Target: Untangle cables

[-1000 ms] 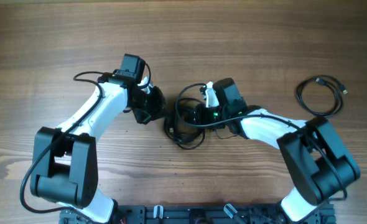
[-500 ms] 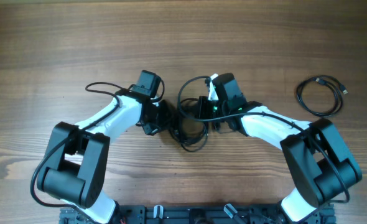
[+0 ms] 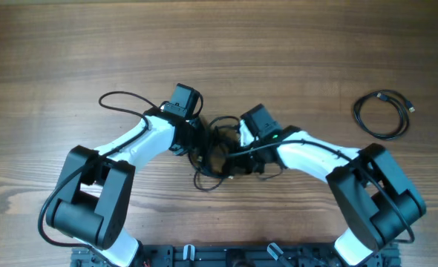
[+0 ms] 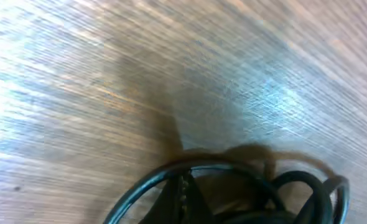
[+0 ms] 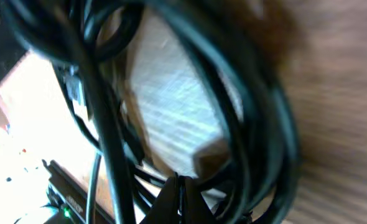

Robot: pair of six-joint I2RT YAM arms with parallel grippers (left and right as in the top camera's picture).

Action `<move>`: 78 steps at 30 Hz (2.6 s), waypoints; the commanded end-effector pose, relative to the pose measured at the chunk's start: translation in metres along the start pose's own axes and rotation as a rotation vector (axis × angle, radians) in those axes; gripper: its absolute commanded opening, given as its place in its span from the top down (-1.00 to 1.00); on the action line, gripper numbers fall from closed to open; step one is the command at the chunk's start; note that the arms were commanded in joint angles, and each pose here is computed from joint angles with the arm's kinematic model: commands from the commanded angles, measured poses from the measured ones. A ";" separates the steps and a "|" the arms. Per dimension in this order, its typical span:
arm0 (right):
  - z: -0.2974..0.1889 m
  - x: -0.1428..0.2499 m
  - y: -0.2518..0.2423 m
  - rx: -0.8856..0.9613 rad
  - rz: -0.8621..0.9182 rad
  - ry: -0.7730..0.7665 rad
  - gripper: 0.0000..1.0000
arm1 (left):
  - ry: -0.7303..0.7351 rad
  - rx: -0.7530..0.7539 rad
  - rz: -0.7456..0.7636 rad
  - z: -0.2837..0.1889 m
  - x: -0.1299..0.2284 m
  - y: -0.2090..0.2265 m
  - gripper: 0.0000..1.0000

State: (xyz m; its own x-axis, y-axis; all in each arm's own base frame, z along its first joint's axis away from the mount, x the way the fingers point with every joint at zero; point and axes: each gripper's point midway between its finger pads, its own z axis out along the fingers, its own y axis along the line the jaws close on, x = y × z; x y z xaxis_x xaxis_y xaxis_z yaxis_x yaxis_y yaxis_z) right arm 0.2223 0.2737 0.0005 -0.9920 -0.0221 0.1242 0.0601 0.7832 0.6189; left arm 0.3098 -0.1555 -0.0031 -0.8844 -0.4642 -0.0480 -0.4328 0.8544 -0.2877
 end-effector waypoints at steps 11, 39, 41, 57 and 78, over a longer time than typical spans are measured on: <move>-0.047 -0.042 0.001 0.163 -0.091 -0.315 0.60 | 0.128 -0.023 0.075 -0.050 -0.003 0.007 0.92; -0.007 -0.087 0.039 -0.052 -0.063 -0.435 0.47 | 0.226 -0.041 0.048 0.014 0.042 0.034 0.92; -0.005 -0.088 0.037 -0.052 -0.064 -0.437 0.47 | 0.226 -0.041 0.048 0.014 0.042 0.034 0.92; 0.002 -0.078 0.039 -0.077 -0.026 -0.376 0.64 | 0.225 -0.040 0.049 0.014 0.041 0.034 0.92; -0.065 -0.064 0.078 -0.416 -0.182 -0.206 0.91 | 0.156 -0.122 0.056 0.015 0.030 0.049 0.92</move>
State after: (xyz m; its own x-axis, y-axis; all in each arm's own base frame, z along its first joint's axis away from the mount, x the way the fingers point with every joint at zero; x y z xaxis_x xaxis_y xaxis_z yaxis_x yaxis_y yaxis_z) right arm 0.3118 0.2936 0.0523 -0.9746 0.1318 -0.1808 -0.0590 0.6280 0.7759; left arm 0.2787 -0.1558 -0.0064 -0.9305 -0.3521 0.1011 -0.3658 0.8773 -0.3108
